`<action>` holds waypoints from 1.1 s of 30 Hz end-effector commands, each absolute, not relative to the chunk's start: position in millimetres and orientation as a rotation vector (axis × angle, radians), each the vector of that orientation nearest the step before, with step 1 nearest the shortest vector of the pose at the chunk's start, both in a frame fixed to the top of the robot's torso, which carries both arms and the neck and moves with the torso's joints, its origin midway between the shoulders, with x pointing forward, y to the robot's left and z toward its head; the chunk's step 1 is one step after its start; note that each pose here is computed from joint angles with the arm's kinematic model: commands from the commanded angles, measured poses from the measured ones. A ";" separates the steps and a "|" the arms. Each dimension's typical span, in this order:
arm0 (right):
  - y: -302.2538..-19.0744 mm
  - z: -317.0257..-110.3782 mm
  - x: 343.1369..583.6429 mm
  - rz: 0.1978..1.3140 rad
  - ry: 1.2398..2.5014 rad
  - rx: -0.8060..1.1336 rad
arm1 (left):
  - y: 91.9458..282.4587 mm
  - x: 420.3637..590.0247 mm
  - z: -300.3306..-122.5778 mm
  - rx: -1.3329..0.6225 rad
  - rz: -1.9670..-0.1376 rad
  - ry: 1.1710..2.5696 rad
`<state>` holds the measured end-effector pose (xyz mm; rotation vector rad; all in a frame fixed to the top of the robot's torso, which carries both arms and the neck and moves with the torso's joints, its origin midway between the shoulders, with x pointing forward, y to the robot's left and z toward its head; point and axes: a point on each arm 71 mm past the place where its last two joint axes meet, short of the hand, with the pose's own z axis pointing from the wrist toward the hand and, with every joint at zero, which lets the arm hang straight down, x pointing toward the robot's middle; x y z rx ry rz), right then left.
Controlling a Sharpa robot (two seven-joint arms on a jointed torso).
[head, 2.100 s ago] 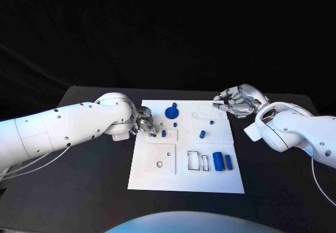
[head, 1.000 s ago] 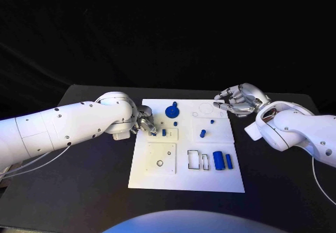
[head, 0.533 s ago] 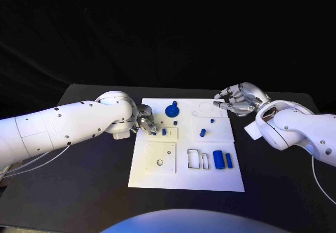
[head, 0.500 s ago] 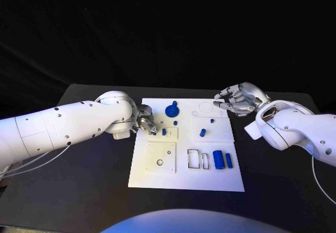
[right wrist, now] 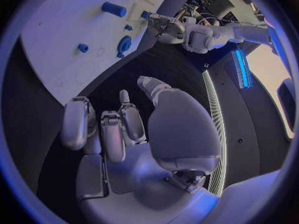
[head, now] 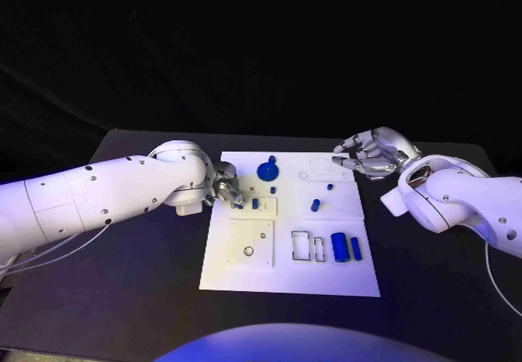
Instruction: Assemble the parts on the task board
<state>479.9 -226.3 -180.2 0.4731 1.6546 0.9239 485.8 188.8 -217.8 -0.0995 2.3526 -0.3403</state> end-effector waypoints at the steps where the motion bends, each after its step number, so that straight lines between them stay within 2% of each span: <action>1: -224.7 -180.6 479.4 0.934 1.662 0.462 | 188.0 483.7 -222.0 -0.088 -0.325 2.368; 33: -225.6 -180.3 478.9 0.932 1.658 0.464 | 190.2 485.8 -222.6 -0.127 -0.330 2.367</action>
